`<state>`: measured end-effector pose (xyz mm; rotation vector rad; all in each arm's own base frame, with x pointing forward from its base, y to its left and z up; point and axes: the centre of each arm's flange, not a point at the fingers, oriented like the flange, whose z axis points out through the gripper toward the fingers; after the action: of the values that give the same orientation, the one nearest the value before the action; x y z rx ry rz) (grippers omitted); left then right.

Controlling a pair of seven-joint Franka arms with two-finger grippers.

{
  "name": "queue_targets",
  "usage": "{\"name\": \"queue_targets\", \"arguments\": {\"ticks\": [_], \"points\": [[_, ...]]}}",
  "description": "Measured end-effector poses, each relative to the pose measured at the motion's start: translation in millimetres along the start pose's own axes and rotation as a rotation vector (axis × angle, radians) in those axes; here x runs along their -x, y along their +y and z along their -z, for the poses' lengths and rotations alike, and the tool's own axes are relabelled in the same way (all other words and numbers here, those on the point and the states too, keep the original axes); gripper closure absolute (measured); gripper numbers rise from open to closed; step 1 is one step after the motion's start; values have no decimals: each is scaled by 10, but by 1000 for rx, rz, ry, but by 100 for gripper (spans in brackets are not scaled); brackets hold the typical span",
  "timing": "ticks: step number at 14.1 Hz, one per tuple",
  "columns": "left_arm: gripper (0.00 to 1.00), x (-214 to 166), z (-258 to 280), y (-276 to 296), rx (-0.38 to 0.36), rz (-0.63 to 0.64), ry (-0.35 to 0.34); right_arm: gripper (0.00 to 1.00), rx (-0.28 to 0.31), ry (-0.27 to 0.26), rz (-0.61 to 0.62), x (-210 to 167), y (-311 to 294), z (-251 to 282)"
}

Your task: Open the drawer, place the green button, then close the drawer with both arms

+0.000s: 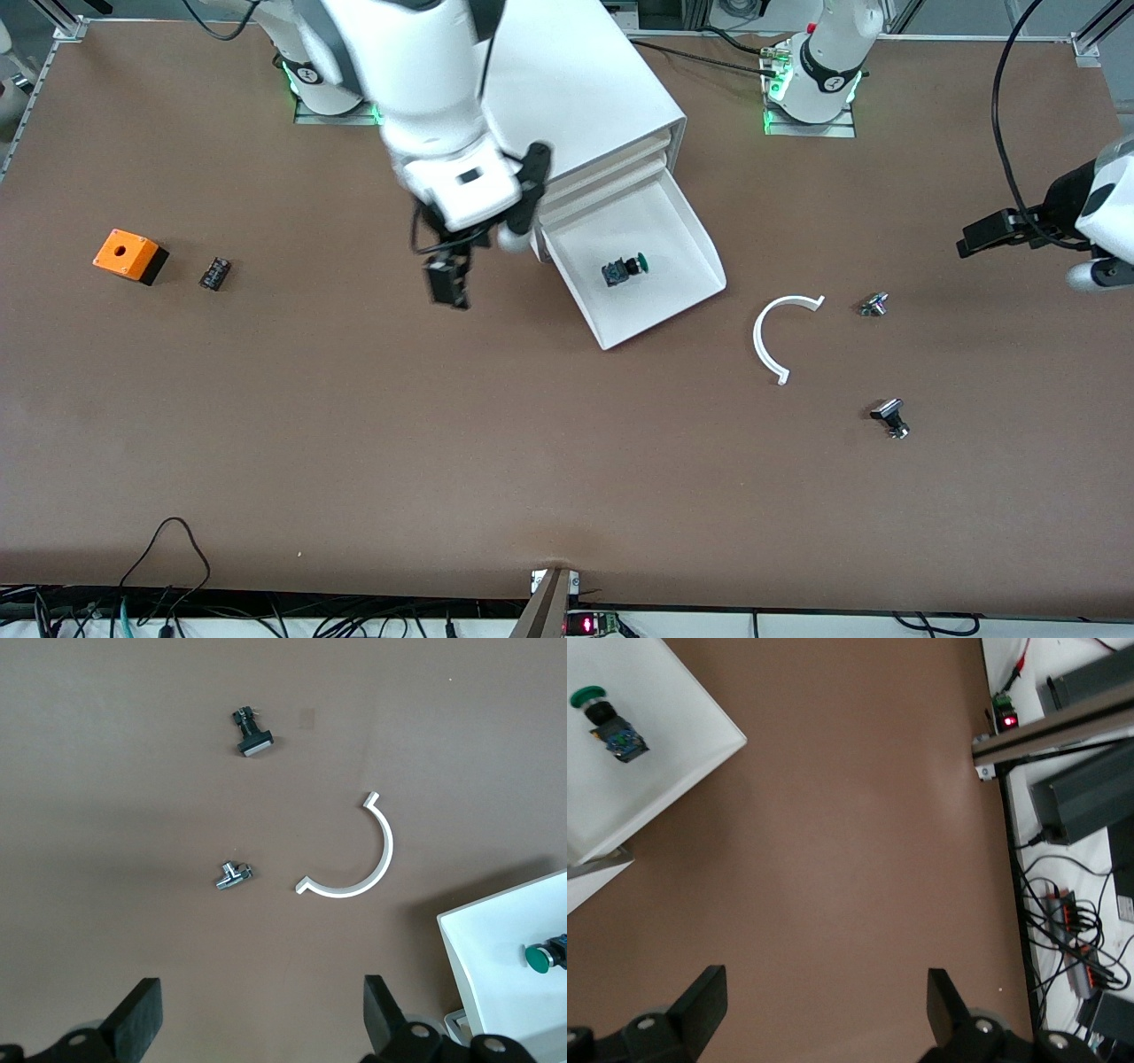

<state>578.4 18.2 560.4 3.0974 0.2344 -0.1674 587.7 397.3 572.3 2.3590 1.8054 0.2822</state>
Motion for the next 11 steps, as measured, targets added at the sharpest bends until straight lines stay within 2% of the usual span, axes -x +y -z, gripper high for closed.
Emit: {"name": "queue_targets", "arguments": {"ticks": [3, 5, 8, 11], "points": [[0, -76, -119, 50, -28, -13, -9, 0, -24, -2, -168, 128, 128, -83], [0, -119, -220, 72, -33, -17, -27, 0, -38, -27, -304, 148, 119, -214], [0, -262, -550, 97, -40, -26, -84, 0, -72, -116, -521, 376, 238, -693], [0, -335, -732, 114, -39, -30, -115, 0, -94, -253, -833, 857, 452, -1092]]}}
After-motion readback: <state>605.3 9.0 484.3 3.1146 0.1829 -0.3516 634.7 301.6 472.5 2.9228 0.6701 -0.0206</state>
